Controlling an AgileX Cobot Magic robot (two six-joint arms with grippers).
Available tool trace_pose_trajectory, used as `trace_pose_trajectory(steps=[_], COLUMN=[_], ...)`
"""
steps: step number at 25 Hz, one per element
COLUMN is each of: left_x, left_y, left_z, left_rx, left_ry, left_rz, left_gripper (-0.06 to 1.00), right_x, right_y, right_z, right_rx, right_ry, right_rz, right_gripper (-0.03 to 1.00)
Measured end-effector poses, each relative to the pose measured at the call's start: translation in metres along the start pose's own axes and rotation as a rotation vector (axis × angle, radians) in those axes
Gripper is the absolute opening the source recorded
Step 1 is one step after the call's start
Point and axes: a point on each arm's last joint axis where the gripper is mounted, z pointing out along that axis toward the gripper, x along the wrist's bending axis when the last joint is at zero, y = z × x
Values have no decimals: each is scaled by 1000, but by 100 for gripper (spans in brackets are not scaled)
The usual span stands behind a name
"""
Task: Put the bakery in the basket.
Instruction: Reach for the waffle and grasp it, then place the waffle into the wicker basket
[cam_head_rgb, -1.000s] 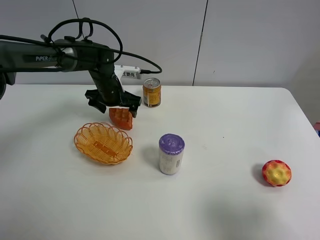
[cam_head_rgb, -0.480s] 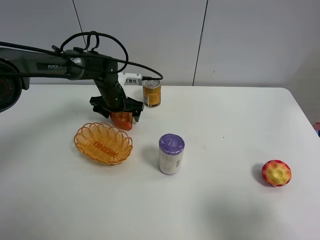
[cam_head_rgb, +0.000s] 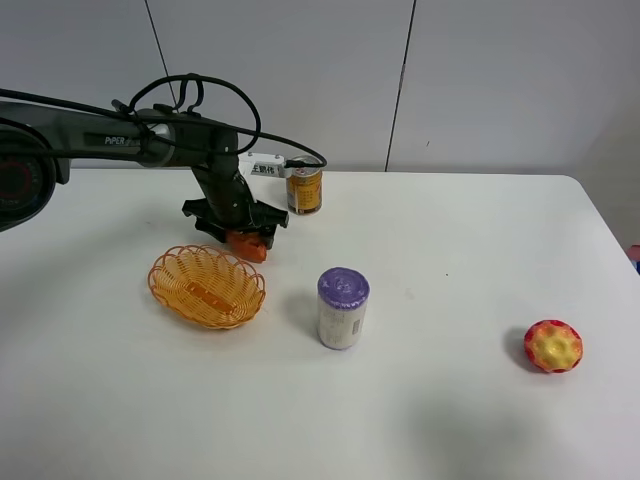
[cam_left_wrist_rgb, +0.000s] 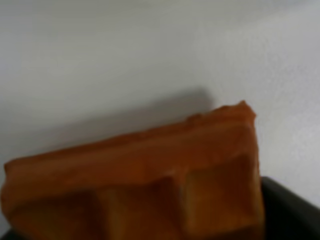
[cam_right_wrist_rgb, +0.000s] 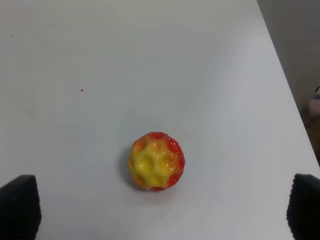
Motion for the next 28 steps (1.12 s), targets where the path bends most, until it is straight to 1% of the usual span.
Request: trace_pose_trajectory(steps=[1, 6, 9, 10, 12, 15, 16, 18, 20, 22, 25, 28], left_x=[0, 0, 2, 2, 1, 2, 3, 7, 10, 13, 17, 20], left_y=[0, 0, 6, 11, 24, 38, 38, 36, 29, 19, -3, -26], left_z=[0, -1, -11, -19, -48, -102, -116, -143, -165, -177, -180, -169], left_rx=[0, -3, -25, -42, -96, -170, -175, -165, -125, -86, -25, 22], left_ry=[0, 5, 32, 42, 64, 95, 112, 147, 173, 187, 182, 158], left_rz=[0, 7, 59, 82, 127, 174, 186, 195, 189, 185, 179, 154], left_gripper=[70, 69, 69, 69, 69, 69, 69, 69, 69, 69, 69, 69], right_x=[0, 0, 0, 0, 0, 0, 0, 0, 0, 0, 0, 0], right_y=[0, 0, 0, 0, 0, 0, 0, 0, 0, 0, 0, 0], right_z=[0, 0, 0, 0, 0, 0, 0, 0, 0, 0, 0, 0], right_rx=[0, 0, 0, 0, 0, 0, 0, 0, 0, 0, 0, 0], right_ry=[0, 0, 0, 0, 0, 0, 0, 0, 0, 0, 0, 0], right_rz=[0, 0, 0, 0, 0, 0, 0, 0, 0, 0, 0, 0], right_gripper=[99, 99, 99, 99, 99, 99, 99, 99, 99, 99, 99, 99])
